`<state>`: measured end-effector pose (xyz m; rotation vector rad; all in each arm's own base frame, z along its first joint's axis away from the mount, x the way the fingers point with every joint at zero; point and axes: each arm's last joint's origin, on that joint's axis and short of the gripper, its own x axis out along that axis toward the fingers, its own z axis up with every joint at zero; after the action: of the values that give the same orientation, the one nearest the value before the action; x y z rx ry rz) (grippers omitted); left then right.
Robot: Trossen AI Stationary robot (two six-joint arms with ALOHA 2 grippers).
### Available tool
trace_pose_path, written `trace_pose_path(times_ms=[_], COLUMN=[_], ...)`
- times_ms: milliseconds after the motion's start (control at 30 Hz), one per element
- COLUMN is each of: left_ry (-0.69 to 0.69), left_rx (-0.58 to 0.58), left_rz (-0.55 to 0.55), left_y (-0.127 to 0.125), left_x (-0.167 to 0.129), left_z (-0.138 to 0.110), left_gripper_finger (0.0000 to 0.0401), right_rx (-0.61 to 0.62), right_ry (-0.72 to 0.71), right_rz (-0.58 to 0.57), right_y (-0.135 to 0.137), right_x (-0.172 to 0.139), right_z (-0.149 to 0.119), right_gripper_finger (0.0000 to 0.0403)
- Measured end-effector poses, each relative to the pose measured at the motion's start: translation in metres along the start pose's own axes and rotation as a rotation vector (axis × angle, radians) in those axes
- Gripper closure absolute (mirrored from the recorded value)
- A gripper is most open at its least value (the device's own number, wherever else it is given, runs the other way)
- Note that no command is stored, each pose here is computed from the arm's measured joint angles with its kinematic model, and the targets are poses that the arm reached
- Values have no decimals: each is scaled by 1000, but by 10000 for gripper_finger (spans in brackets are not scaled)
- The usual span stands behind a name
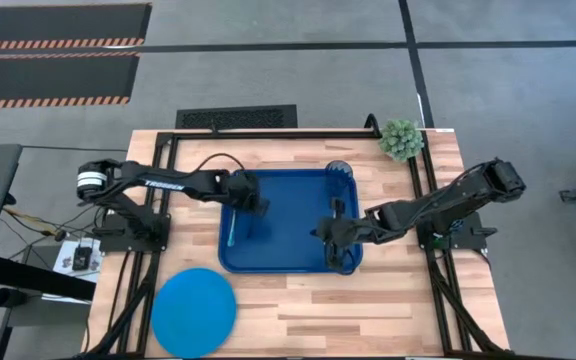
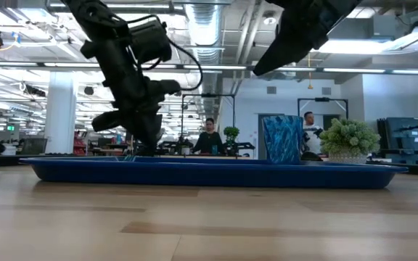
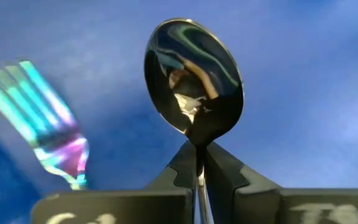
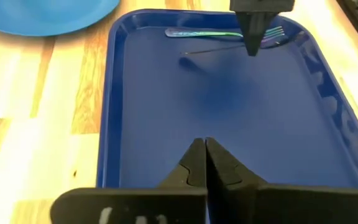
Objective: Pick and place plate/cup/fork/spoon on tray
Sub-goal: Put the black spoon on the right side of the fork on the blue tray
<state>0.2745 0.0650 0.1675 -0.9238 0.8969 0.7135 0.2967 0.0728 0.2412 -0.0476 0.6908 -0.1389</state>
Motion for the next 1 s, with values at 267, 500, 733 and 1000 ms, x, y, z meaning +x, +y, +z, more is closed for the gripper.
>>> trace_pose_path(times_ms=[267, 500, 733, 1000], left_ry=[32, 27, 29, 26], left_rx=[-43, -58, -69, -39], left_rz=[80, 108, 125, 169], left_y=[13, 15, 16, 17], left_x=[0, 0, 0, -1], left_z=[3, 3, 2, -2], left_gripper_finger=[392, 384, 382, 394], right_rx=[0, 0, -1, -2], right_ry=[-1, -1, -1, -1], right_rz=[0, 0, 0, 0], right_y=[0, 0, 0, 0], right_x=[0, 0, 0, 0], right_z=[0, 0, 0, 0], right_gripper_finger=[397, 398, 399, 397])
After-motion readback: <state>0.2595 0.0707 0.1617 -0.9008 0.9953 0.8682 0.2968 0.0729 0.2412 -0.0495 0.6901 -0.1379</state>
